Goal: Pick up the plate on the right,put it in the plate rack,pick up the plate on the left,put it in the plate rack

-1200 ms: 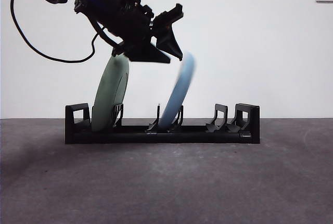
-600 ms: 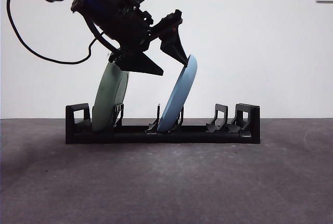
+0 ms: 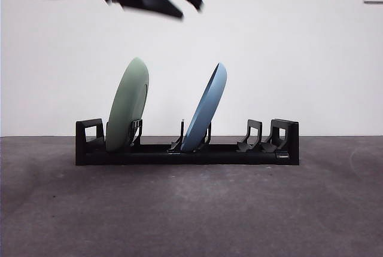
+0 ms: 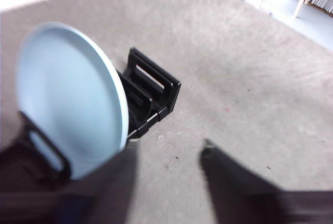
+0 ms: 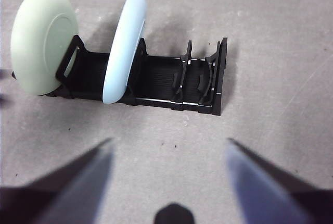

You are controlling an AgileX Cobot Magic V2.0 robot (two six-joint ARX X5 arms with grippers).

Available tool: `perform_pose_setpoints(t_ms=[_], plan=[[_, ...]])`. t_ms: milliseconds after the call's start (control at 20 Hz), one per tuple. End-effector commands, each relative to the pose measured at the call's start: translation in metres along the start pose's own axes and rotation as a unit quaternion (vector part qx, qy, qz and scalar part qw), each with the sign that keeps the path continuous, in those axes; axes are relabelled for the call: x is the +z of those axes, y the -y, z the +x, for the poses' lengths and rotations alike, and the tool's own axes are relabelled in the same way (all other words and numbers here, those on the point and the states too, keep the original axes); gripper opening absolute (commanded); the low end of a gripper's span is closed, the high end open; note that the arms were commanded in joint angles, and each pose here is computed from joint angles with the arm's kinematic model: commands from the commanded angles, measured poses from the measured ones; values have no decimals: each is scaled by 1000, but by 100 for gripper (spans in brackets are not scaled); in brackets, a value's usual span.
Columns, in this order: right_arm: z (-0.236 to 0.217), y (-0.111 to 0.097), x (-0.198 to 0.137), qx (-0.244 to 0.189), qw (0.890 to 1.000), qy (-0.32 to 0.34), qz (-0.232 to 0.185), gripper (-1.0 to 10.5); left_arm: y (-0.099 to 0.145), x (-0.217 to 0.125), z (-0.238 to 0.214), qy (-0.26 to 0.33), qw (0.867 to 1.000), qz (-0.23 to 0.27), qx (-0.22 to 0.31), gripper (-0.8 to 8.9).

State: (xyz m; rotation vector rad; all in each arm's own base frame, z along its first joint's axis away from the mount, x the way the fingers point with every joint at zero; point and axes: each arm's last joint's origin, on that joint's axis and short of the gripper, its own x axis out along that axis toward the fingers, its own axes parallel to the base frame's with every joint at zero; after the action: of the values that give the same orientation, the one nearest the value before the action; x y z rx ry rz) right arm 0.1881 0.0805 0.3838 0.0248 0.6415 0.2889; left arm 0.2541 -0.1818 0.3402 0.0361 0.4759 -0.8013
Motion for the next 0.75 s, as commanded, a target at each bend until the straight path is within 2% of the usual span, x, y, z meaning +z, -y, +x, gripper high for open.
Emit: perform_pose_setpoints(t_ms=[50, 200, 400, 600, 750], plan=[[-5, 1, -2, 1, 1000, 20, -9, -8, 7, 7, -35, 17, 998, 23, 49, -8], [-4, 3, -19, 6, 999, 50, -4, -8, 11, 7, -79, 19, 989, 42, 138, -8], [-8, 11, -58, -22, 997, 76, 6, -8, 20, -1, -131, 50, 980, 43, 190, -8], [-16, 13, -68, -22, 996, 85, 7, 0, 25, -21, -164, 80, 973, 38, 213, -8], [-17, 13, -68, -21, 996, 85, 7, 0, 26, -26, -172, 70, 974, 37, 213, -2]])
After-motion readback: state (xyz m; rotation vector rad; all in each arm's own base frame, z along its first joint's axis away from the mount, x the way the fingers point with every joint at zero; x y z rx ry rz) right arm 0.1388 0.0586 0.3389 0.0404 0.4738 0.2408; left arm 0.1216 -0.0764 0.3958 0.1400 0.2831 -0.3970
